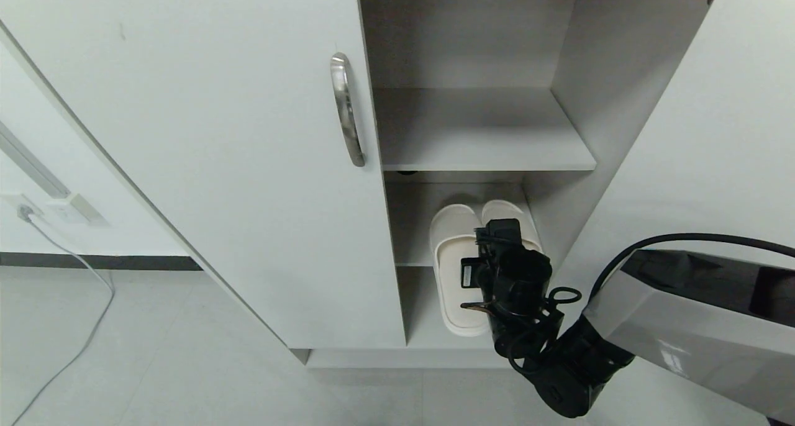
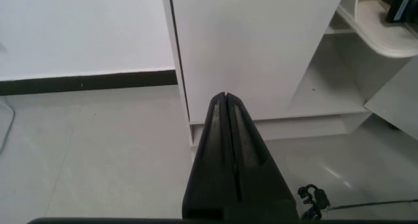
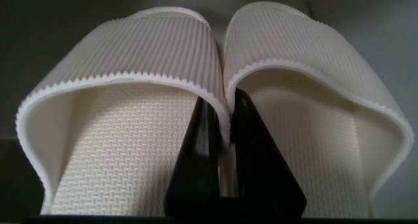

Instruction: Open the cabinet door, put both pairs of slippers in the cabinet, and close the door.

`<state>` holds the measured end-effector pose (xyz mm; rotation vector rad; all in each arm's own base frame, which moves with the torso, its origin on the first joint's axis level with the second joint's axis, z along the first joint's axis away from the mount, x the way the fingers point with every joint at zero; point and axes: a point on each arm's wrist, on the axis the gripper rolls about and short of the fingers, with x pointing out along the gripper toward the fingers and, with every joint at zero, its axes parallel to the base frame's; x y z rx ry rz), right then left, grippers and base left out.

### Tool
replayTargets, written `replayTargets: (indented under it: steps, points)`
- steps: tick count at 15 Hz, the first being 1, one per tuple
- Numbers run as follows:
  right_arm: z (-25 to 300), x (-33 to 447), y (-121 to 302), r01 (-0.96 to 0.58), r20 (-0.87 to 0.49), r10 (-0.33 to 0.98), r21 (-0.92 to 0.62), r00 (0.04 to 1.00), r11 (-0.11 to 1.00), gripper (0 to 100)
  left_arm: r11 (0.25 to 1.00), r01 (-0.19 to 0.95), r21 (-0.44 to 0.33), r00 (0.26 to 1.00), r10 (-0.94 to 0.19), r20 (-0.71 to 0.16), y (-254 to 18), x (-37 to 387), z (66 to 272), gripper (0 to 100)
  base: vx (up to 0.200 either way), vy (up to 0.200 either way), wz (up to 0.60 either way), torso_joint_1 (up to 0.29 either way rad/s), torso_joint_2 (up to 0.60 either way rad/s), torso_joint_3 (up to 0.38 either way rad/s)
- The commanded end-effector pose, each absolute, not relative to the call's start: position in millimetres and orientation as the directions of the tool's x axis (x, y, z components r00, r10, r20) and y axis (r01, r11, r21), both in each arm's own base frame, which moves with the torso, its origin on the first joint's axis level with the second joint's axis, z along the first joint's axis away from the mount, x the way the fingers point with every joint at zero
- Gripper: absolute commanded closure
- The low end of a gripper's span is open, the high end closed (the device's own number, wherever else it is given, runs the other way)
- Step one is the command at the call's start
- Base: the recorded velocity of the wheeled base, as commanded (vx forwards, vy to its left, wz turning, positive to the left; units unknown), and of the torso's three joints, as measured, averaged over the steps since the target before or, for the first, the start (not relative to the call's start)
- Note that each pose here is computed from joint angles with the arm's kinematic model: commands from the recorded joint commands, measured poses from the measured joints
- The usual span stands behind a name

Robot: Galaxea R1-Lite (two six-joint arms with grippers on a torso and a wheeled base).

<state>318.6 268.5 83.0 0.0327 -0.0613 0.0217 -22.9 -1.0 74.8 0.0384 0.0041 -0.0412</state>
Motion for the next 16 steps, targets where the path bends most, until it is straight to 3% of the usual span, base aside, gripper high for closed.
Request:
replayTargets:
  steps: [1,11,16]
  points:
    - [74.7,325.1,267.8,-0.012,0.048,0.01,0.04,0.999,0.999,100,0.998,0.042,0.038,0.999,-0.041,-0.006,-1.0,-22.8,74.9,100,0.0,0.0,0.0,0.0,0.0,0.0]
    - [86.9,390.8,278.2,0.05,0.07,-0.054,0.062,0.996,0.997,100,0.998,0.042,0.037,0.999,-0.041,-0.006,-1.0,-22.8,74.9,100,0.0,0.0,0.0,0.0,0.0,0.0]
    - [104.2,411.4,277.0,0.02,0.086,-0.026,0.067,0.996,0.998,100,0.998,0.042,0.037,0.999,-0.041,-0.006,-1.0,-22.8,74.9,100,0.0,0.0,0.0,0.0,0.0,0.0]
